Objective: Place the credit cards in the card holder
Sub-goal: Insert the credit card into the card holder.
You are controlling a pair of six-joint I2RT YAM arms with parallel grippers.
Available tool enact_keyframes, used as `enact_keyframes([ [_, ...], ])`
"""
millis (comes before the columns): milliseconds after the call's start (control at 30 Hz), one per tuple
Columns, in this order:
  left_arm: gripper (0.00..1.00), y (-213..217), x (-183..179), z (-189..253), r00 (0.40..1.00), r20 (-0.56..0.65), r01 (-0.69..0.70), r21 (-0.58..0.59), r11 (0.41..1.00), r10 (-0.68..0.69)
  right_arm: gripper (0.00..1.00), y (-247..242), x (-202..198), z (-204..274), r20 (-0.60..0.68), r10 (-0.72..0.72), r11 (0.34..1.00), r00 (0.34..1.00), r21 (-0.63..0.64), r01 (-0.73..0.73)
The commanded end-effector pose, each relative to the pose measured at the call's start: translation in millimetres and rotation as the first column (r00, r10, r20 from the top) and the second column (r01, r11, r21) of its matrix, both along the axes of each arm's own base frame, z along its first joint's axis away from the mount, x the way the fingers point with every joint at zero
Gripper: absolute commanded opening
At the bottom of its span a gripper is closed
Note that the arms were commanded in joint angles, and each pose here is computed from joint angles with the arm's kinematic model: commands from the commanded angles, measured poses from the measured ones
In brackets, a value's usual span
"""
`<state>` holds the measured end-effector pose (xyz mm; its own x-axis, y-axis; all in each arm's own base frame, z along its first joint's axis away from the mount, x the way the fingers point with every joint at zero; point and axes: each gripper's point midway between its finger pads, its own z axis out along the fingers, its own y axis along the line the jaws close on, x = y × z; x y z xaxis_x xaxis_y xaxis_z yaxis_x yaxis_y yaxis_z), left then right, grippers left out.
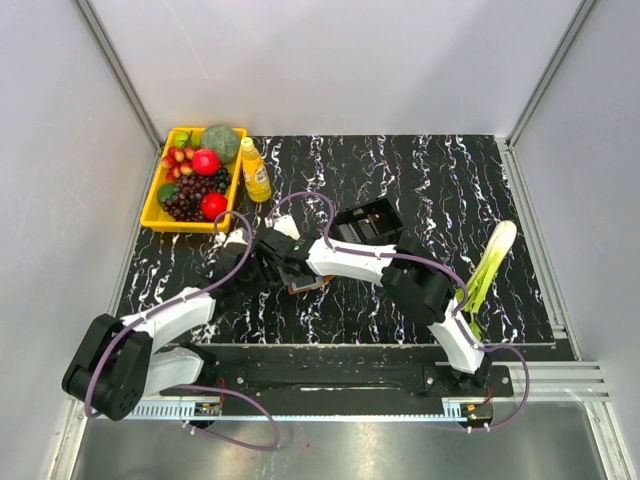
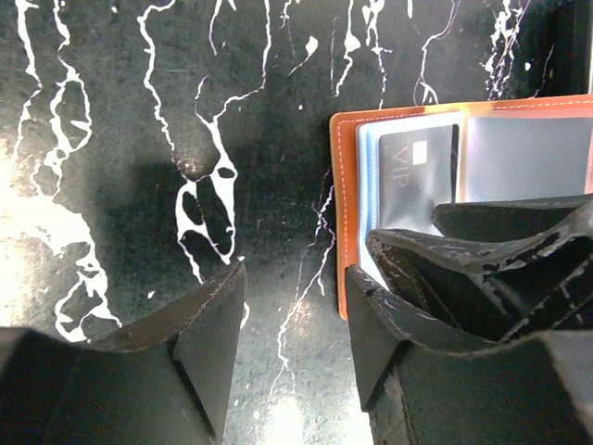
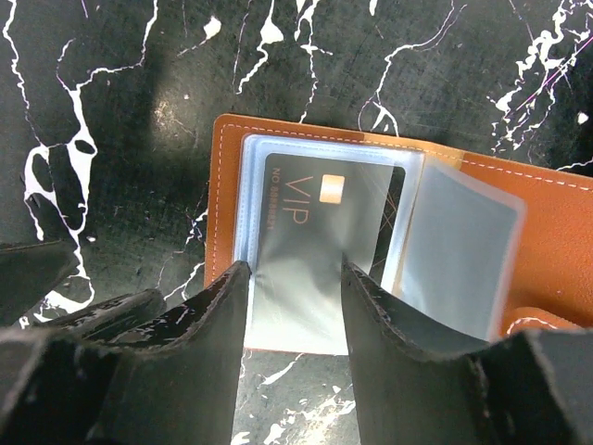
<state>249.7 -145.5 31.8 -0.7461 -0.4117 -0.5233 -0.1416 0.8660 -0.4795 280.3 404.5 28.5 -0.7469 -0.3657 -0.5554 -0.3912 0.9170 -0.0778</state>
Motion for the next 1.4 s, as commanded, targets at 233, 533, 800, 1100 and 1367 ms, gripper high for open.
enact_keyframes([
  [233,0.51,-26.9,14.3,-12.9,0.998,0.037,-0.045,-0.012,0.999,0.045,0.52,-2.7,-1.6,-7.6,-0.035,-0.052,0.998,0.998,0.025,0.053],
  [533,0.38,-33.8,1.0,-47.3,0.997,-0.038,-0.058,0.091,0.994,0.062,0.39,-5.8,0.5,-3.4,-0.027,-0.054,0.998,0.998,0.042,0.055],
  [800,0.43,-38.0,4.1,-30.0,0.998,0.024,-0.054,0.07,0.996,0.052,0.29,-11.4,12.3,11.4,0.012,-0.074,0.996,0.997,0.058,0.073],
  [1100,0.44,-45.5,6.9,-25.7,0.999,0.034,-0.04,0.038,0.998,0.038,0.29,-30.1,24.3,46.4,0.086,-0.101,0.993,0.991,0.069,0.095],
  [1367,0.44,-52.2,9.7,-22.9,0.999,0.038,-0.025,0.018,1.0,0.024,0.3,-52.9,29.0,55.9,0.11,-0.129,0.991,0.986,0.048,0.125],
])
